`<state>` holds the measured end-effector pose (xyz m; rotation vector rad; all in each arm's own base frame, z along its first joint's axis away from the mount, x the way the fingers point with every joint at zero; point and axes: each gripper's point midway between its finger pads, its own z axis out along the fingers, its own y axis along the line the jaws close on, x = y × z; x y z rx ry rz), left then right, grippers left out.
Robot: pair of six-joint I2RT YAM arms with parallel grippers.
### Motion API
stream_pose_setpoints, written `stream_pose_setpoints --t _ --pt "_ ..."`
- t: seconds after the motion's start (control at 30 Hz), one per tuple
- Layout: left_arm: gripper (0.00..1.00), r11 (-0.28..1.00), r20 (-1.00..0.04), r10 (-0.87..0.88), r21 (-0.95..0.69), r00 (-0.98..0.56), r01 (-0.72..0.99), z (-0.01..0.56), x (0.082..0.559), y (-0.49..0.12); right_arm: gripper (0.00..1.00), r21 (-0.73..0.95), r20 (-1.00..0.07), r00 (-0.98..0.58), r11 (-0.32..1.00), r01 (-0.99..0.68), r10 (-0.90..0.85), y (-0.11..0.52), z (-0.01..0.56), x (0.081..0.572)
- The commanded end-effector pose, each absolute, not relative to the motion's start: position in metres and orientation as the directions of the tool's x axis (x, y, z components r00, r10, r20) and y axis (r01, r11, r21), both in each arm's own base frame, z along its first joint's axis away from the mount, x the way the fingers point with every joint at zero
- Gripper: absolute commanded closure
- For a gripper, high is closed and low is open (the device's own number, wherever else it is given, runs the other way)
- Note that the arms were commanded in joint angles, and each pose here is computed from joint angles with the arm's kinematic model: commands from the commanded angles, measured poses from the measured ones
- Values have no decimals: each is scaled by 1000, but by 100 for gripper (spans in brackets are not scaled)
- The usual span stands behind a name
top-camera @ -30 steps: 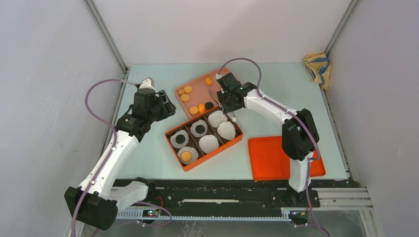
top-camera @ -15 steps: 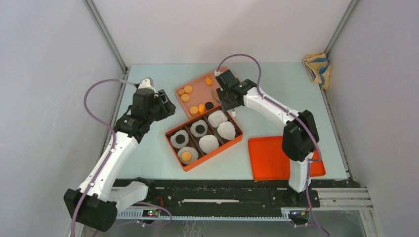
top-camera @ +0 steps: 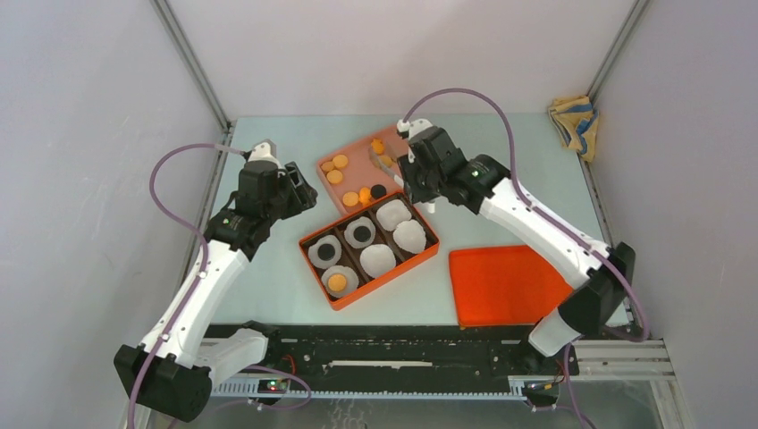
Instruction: Pack the cookies
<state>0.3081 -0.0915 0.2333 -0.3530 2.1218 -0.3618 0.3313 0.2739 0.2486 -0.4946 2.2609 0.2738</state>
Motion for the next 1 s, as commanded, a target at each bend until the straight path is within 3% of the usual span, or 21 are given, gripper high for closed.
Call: stream_pose_setpoints --t 0.0,0.27,0.63,0.87,0.97 --pt "38 903 -774 -407 -421 -486 -85 256 309 -92 97 42 -754 -588 872 -487 -292 274 258 286" --pt "37 894 -765 -417 -441 -491 -72 257 307 -96 96 25 -680 -601 806 -592 -420 279 225 196" --pt "37 894 -766 -418 -443 -489 -71 259 303 -95 95 17 -597 -637 787 -617 -487 286 185 158" --pt "37 896 -769 -416 -437 -486 -75 260 304 -94 76 25 -591 -637 779 -627 -495 287 184 154" --pt "37 897 -768 -415 -436 -487 -77 259 304 -94 63 22 -585 -644 784 -621 -494 284 184 153"
